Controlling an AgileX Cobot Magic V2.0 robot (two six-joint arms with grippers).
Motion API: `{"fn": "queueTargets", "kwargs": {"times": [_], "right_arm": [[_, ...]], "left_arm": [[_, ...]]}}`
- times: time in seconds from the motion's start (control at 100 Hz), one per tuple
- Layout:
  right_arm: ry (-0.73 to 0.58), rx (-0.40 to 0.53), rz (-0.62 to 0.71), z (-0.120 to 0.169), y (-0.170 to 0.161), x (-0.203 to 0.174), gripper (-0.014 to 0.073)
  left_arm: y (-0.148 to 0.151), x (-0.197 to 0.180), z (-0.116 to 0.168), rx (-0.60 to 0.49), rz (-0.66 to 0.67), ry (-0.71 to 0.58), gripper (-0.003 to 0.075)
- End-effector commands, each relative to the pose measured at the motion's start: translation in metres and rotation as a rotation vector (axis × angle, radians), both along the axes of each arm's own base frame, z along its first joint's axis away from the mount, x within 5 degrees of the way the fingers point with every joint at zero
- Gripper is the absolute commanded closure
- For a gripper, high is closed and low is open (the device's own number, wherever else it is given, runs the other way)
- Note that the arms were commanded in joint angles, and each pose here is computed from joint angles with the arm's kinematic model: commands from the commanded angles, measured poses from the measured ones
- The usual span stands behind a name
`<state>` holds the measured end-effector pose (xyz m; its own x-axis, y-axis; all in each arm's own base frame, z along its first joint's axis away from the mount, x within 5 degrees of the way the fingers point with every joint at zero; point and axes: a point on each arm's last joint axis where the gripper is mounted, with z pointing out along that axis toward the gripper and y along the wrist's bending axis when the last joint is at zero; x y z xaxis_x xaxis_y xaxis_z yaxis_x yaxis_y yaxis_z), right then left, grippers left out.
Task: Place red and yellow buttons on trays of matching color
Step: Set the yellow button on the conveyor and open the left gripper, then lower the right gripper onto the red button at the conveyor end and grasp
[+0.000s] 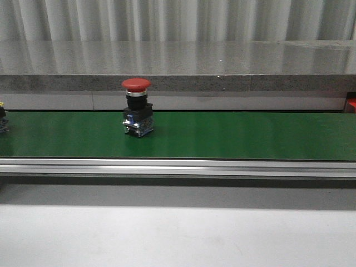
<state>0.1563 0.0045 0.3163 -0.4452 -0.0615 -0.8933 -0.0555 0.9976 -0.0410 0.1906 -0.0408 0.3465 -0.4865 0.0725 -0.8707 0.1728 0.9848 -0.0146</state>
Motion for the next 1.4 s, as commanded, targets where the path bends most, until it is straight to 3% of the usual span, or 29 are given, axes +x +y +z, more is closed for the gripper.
{"fn": "queueTargets", "kwargs": {"times": [0.0, 0.18, 0.44, 0.63, 0.7, 0.77, 0.92, 0.99, 1.14, 1.39], "right_arm": [[-0.114, -0.008, 0.004, 0.018, 0.000, 0.001, 0.0663], [-0.114, -0.008, 0.004, 0.018, 0.000, 0.001, 0.0663], [-0.113, -0.008, 0.004, 0.018, 0.000, 0.002, 0.0663], [-0.116, -0.008, 0.004, 0.019, 0.000, 0.002, 0.0657], [-0.113, -0.008, 0.004, 0.018, 0.000, 0.002, 0.0604], [-0.108, -0.008, 0.004, 0.018, 0.000, 0.001, 0.0478], [-0.112, -0.008, 0.004, 0.018, 0.000, 0.002, 0.0060], [-0.112, 0.013, 0.003, 0.018, 0.001, 0.002, -0.0077], [-0.101, 0.105, 0.003, 0.017, 0.005, 0.002, -0.0022], [0.047, 0.093, 0.130, 0.012, 0.029, 0.032, -0.0017]], "left_arm": [[0.003, -0.019, 0.012, -0.046, -0.004, -0.126, 0.0118], [0.011, -0.053, -0.006, -0.050, -0.004, -0.156, 0.0276], [0.016, -0.074, -0.031, -0.060, -0.005, -0.174, 0.0741], [0.016, -0.074, -0.034, -0.065, -0.007, -0.182, 0.0741], [0.016, -0.074, -0.034, -0.065, -0.007, -0.182, 0.0741], [0.016, -0.074, -0.034, -0.065, -0.007, -0.182, 0.0741], [0.016, -0.074, -0.034, -0.065, -0.007, -0.182, 0.0741], [0.016, -0.074, -0.034, -0.065, -0.007, -0.182, 0.0741], [0.016, -0.074, -0.034, -0.065, -0.007, -0.182, 0.0741], [0.016, -0.074, -0.034, -0.065, -0.007, -0.182, 0.0741]]}}
